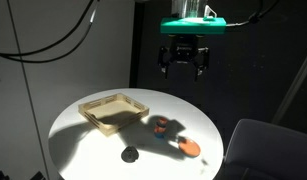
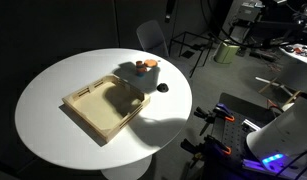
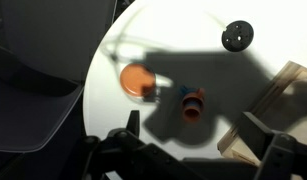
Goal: Put the small blue cup and small orange cup in the box
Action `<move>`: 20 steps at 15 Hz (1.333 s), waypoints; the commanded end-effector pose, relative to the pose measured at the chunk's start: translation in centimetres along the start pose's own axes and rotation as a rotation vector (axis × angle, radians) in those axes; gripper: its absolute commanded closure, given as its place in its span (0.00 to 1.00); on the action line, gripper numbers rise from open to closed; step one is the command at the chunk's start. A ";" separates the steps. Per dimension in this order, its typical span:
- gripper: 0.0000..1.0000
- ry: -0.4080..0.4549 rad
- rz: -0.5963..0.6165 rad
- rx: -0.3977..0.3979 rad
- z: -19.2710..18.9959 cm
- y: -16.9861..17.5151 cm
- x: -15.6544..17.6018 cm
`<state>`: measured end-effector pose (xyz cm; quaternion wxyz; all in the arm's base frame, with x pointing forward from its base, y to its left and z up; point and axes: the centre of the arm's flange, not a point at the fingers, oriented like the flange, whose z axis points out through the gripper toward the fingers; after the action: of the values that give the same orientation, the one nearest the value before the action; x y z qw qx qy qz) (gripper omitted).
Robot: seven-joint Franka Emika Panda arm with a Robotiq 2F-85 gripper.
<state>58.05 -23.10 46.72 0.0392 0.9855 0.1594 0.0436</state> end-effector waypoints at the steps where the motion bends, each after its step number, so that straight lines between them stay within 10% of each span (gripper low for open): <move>1: 0.00 0.036 -0.021 0.041 0.8 -0.8 3.4; 20: 0.00 -0.124 -0.159 0.128 16.3 -4.5 8.5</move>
<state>65.02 -17.03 31.89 -0.0152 0.9757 0.2170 -0.0279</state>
